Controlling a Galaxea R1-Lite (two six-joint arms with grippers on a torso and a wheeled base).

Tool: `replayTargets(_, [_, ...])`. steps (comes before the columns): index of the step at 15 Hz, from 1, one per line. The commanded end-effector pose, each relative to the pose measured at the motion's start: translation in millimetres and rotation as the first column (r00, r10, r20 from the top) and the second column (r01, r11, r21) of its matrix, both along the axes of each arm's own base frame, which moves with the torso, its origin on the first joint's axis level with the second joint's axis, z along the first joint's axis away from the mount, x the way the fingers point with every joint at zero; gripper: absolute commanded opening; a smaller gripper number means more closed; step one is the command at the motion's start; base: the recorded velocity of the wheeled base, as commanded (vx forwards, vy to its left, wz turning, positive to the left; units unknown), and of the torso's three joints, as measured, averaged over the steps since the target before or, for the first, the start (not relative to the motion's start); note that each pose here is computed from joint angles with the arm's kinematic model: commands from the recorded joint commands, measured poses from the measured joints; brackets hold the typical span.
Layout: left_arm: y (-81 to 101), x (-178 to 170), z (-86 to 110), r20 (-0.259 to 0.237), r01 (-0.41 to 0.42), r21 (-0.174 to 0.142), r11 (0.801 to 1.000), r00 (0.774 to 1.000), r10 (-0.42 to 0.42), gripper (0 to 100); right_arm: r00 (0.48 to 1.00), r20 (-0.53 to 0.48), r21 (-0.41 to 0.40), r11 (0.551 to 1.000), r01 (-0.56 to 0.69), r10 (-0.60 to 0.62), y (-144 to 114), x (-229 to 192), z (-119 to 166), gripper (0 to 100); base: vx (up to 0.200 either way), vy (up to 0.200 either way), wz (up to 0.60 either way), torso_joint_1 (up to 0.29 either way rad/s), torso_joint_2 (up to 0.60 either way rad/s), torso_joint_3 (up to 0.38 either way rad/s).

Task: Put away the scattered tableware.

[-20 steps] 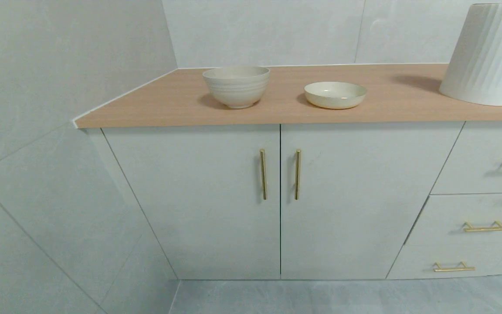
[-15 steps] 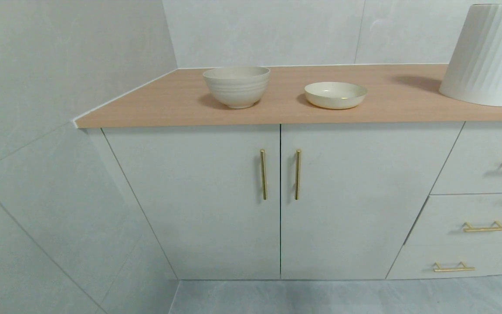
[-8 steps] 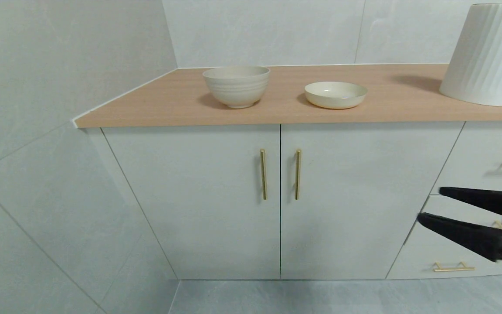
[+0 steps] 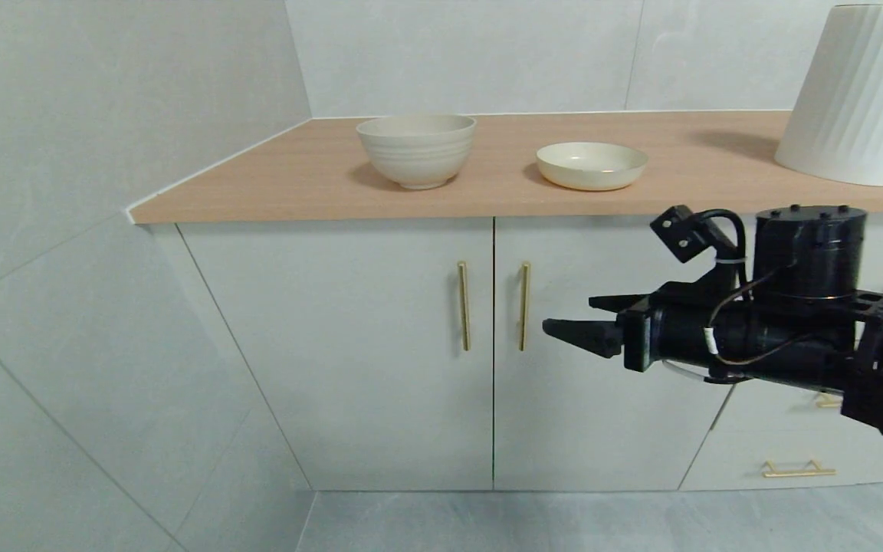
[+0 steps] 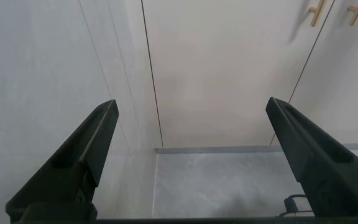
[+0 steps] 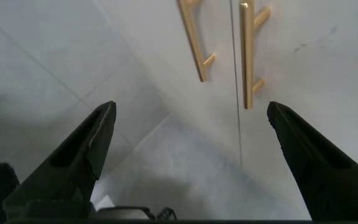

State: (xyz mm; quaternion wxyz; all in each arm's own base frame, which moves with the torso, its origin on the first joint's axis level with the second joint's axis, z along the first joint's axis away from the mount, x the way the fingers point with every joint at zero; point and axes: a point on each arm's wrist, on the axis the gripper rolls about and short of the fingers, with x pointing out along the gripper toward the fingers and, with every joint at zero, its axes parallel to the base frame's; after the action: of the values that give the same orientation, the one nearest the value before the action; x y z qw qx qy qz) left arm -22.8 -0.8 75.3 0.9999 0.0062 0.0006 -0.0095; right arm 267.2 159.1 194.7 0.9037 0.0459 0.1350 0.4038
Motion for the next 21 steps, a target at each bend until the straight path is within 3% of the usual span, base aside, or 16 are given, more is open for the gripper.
replayTargets(1, [0.0, 0.0, 0.0, 0.000, -0.001, -0.002, 1.000, 1.000, 0.001, 100, 0.997, -0.072, -0.007, 1.000, 0.006, -0.007, 16.2, 25.0, -27.5, 100, 0.000, 0.000, 0.00, 0.000, 0.00, 0.000])
replayTargets(6, [0.0, 0.0, 0.1, 0.001, -0.001, 0.000, 1.000, 1.000, 0.001, 100, 0.996, -0.089, 0.102, 0.995, 0.020, -0.011, 33.2, 44.6, -48.7, 100, 0.000, 0.000, 0.00, 0.000, 0.00, 0.000])
replayTargets(14, [0.0, 0.0, 0.0, 0.000, -0.001, 0.000, 1.000, 1.000, 0.001, 100, 0.996, -0.030, 0.180, 0.980, 0.086, -0.082, 53.0, 73.2, -64.5, 100, 0.000, 0.000, 0.00, 0.000, 0.00, 0.000])
replayTargets(18, [0.0, 0.0, 0.0, 0.000, -0.001, 0.000, 1.000, 1.000, 0.001, 100, 0.996, -0.056, 0.251, 0.965, 0.081, -0.069, 60.7, 72.8, -64.7, 100, 0.000, 0.000, 0.00, 0.000, 0.00, 0.000])
replayTargets(21, [0.0, 0.0, 0.0, 0.000, -0.001, 0.000, 1.000, 1.000, 0.001, 100, 0.996, -0.052, 0.257, 0.963, 0.083, -0.072, 62.5, 75.8, -66.1, 100, 0.000, 0.000, 0.00, 0.000, 0.00, 0.000])
